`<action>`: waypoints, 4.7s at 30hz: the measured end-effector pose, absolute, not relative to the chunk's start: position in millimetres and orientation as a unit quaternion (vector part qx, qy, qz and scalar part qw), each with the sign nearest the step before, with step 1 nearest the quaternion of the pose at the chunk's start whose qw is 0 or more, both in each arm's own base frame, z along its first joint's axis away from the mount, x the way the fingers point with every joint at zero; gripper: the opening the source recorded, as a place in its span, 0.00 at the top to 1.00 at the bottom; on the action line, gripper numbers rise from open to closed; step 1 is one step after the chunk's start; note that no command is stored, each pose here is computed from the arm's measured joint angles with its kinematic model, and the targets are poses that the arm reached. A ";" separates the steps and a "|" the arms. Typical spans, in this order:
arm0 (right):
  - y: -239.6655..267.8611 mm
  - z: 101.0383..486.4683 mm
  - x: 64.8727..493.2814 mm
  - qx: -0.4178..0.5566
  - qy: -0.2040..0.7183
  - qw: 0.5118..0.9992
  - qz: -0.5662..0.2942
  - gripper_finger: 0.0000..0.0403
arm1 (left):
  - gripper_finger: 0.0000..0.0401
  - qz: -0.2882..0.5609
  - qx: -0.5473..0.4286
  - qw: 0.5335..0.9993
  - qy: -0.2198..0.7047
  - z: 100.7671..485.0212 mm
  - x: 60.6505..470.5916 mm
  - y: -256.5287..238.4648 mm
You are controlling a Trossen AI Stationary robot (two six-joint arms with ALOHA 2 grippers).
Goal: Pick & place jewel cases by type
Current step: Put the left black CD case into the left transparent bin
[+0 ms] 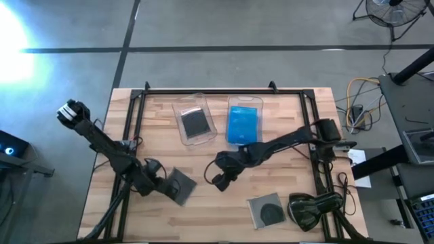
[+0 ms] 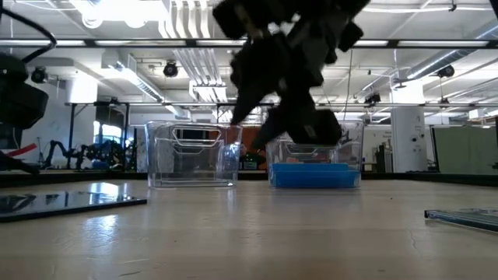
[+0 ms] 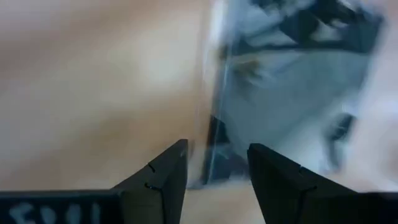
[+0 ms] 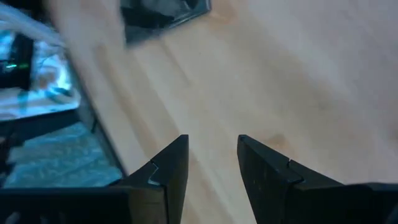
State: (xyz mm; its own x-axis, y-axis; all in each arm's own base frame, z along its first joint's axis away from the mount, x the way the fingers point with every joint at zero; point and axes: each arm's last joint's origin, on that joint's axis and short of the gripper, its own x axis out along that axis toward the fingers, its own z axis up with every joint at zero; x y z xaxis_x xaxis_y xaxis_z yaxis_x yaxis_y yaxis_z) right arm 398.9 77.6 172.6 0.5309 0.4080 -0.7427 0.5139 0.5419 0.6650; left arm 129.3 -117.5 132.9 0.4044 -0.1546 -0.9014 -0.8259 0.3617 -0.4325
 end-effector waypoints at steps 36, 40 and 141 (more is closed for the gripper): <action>87.9 141.6 433.0 0.495 0.469 0.731 0.038 0.67 | 0.63 0.139 -0.455 0.752 0.456 129.5 234.1 -194.8; 89.2 164.1 444.9 0.452 0.436 0.773 0.089 0.67 | 0.63 0.125 -0.445 0.751 0.471 128.6 232.1 -196.2; 90.5 122.6 444.3 0.443 0.482 0.755 -0.036 0.67 | 0.63 0.184 -0.492 0.741 0.419 109.6 217.4 -189.6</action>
State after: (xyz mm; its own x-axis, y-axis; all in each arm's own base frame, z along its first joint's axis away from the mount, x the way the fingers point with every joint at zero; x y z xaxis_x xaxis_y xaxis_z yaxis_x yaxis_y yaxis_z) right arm 444.3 90.5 122.6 0.5329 0.3733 -0.7594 0.4816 0.6041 0.6349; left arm 217.4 -189.6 109.6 0.5817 -0.1391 -0.8014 -0.6844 0.4487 -0.5747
